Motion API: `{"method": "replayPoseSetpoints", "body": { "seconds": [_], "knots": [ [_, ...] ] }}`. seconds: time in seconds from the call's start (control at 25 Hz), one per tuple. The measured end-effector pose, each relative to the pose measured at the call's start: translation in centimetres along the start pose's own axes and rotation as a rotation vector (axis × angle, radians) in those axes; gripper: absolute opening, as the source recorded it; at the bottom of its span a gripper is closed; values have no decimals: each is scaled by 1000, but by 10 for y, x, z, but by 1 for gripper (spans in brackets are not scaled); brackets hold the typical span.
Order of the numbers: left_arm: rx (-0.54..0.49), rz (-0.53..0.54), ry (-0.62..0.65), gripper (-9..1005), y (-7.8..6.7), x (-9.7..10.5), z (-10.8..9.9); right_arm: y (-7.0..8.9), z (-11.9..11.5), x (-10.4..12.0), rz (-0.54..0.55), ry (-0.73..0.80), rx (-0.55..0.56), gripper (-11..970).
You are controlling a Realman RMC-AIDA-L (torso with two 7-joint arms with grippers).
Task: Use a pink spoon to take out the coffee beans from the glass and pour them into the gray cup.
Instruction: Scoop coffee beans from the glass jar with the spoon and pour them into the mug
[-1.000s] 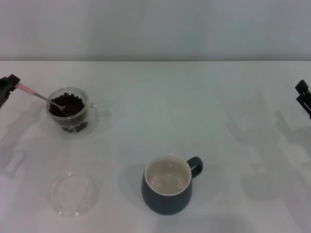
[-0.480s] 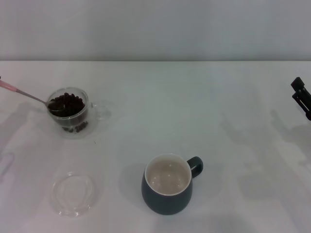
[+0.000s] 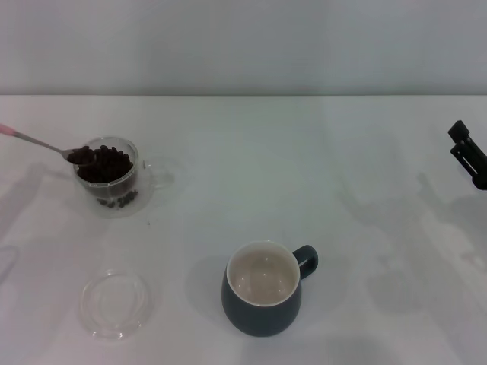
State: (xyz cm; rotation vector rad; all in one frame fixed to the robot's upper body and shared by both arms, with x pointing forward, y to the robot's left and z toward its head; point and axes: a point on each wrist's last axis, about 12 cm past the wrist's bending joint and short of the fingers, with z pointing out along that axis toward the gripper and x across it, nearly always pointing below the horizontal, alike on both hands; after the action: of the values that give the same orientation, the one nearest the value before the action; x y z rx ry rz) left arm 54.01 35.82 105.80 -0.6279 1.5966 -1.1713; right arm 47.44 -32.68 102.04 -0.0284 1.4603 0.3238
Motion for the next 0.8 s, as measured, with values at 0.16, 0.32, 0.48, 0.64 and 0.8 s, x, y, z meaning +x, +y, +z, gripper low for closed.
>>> {"method": "replayPoseSetpoints", "body": {
  "seconds": [0.16,0.32,0.48,0.64,0.8],
  "knots": [
    [45,-29,29,135,-4,7,-1,1,1,0,4,-4,-4,873],
    [97,-56,88,135,-10,23,1,3,1,1,4,2,-13,873],
    [126,-65,171,135,-16,40,8,5,2,1,3,6,-26,872],
    [157,-77,249,135,-22,55,13,6,3,1,2,8,-33,872],
    [189,-83,306,135,-27,66,16,7,3,2,1,16,-41,872]
  ]
}}
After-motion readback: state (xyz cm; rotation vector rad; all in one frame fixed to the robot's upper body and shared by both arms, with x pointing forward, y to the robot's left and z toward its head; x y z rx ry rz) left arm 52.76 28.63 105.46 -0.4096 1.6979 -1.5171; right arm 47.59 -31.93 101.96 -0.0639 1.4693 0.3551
